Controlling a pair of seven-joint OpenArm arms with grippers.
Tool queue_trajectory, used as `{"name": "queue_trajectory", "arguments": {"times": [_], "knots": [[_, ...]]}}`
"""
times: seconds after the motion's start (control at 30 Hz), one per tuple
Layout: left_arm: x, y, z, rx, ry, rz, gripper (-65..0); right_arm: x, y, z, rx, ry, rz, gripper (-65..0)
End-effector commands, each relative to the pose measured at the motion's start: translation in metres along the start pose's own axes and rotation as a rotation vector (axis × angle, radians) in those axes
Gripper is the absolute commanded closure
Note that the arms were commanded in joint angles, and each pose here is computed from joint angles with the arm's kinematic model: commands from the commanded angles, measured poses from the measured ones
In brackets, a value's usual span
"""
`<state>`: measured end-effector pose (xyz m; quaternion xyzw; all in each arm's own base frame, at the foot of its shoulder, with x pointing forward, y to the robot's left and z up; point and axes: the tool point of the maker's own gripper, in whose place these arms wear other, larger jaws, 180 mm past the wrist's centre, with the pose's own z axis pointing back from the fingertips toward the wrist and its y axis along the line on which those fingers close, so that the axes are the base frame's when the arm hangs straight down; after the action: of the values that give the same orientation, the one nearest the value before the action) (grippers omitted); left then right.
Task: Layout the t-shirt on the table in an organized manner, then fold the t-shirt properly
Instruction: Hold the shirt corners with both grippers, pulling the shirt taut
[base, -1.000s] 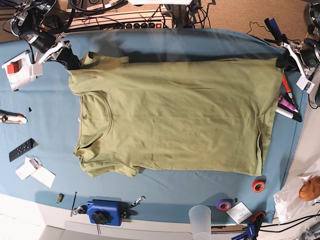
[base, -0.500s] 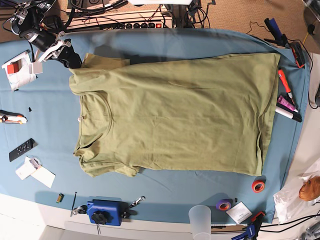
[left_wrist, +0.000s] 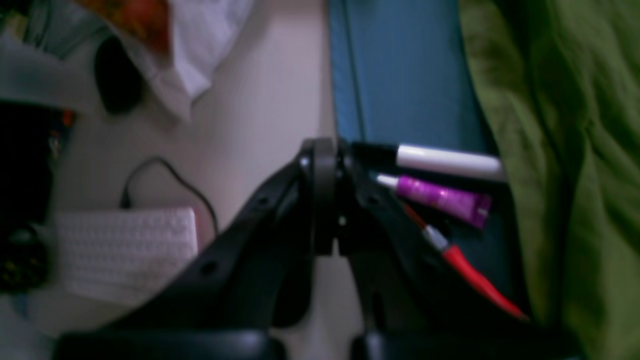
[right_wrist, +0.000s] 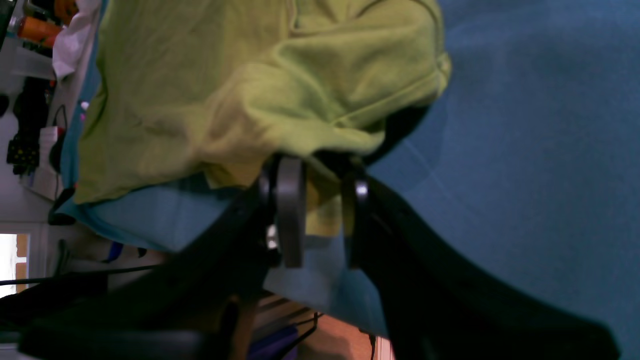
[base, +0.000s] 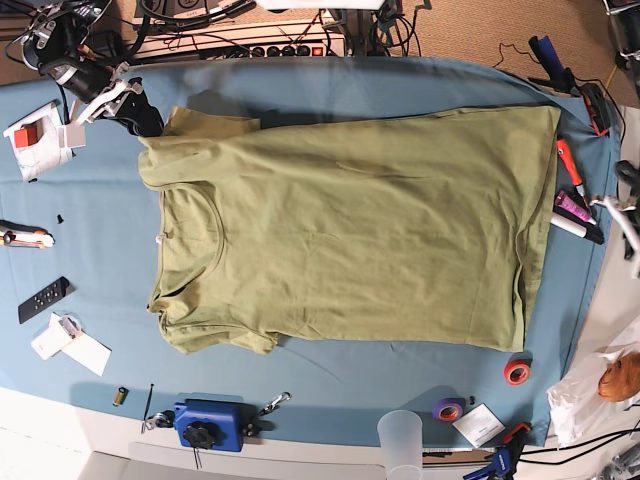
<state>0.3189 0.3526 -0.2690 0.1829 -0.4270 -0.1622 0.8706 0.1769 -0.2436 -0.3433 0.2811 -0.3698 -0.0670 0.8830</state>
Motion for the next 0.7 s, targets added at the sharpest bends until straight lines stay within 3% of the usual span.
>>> {"name": "queue_trajectory", "arguments": {"times": [0.0, 0.1, 0.27, 0.53, 0.67], "knots": [[0.019, 0.016, 0.003, 0.061, -0.055, -0.048, 0.0, 0.012, 0.002, 0.005, 0.007, -0.037, 0.024, -13.0], [0.027, 0.026, 0.002, 0.135, -0.070, -0.104, 0.0, 0.013, 0.002, 0.005, 0.007, -0.037, 0.024, -13.0], [0.043, 0.059, 0.008, 0.286, -0.107, -0.044, 0.0, 0.013, 0.002, 0.005, 0.007, -0.037, 0.024, -13.0], [0.075, 0.092, 0.024, 0.350, -0.196, -0.167, 0.0, 0.014, 0.002, 0.004, 0.008, -0.040, 0.025, -13.0], [0.080, 0.088, 0.024, 0.297, -0.226, -0.110, 0.0, 0.014, 0.002, 0.004, 0.009, -0.042, 0.026, -13.0]]}}
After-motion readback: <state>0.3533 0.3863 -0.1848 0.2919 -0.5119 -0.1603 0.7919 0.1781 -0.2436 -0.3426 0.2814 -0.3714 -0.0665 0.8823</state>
